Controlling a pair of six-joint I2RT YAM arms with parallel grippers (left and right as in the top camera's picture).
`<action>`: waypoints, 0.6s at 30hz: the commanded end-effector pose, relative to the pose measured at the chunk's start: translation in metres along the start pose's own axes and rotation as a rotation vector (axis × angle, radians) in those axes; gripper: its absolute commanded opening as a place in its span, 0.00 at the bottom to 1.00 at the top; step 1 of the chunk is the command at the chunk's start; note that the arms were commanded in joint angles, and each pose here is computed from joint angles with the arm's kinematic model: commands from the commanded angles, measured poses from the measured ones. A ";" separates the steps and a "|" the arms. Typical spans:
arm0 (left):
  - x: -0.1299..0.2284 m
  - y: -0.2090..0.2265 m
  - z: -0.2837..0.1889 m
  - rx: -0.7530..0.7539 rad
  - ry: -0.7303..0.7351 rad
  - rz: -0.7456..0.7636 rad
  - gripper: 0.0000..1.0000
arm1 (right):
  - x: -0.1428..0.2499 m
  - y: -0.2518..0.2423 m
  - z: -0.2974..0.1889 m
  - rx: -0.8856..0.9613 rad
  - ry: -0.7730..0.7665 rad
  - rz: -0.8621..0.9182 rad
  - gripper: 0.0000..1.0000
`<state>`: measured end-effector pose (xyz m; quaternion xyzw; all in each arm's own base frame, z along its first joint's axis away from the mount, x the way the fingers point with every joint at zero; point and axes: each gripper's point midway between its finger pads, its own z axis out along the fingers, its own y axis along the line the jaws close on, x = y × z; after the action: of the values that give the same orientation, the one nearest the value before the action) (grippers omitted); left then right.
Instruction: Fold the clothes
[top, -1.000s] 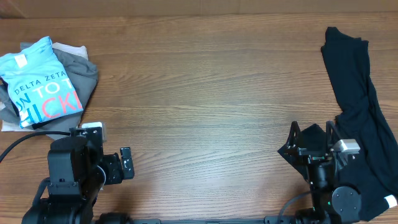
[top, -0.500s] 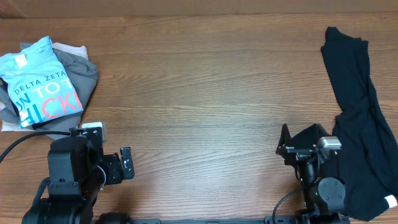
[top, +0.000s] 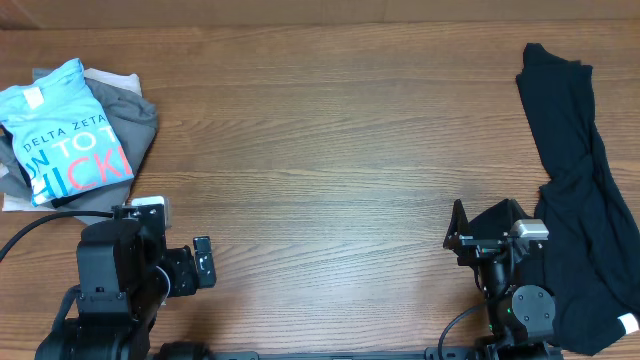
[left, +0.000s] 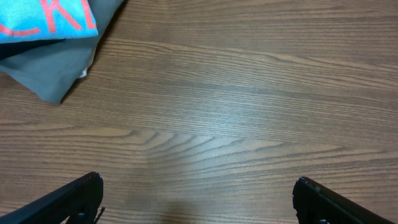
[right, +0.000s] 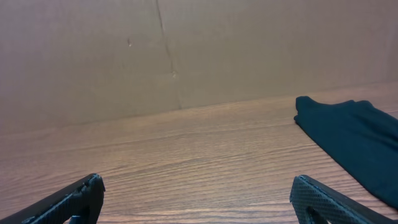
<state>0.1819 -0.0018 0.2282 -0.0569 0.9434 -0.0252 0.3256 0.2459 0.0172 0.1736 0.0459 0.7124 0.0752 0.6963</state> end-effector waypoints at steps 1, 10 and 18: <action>-0.002 0.002 0.000 -0.013 -0.006 -0.010 1.00 | 0.002 -0.002 0.000 0.007 -0.002 -0.006 1.00; 0.004 0.008 -0.011 -0.032 -0.104 -0.001 1.00 | 0.002 -0.002 0.000 0.007 -0.002 -0.006 1.00; 0.015 0.005 0.045 0.033 -0.401 0.014 1.00 | 0.002 -0.002 0.000 0.007 -0.002 -0.006 1.00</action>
<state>0.1935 0.0033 0.2071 -0.0584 0.8722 -0.0215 0.4851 0.2459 0.0172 0.1733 0.0457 0.7129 0.0749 0.6957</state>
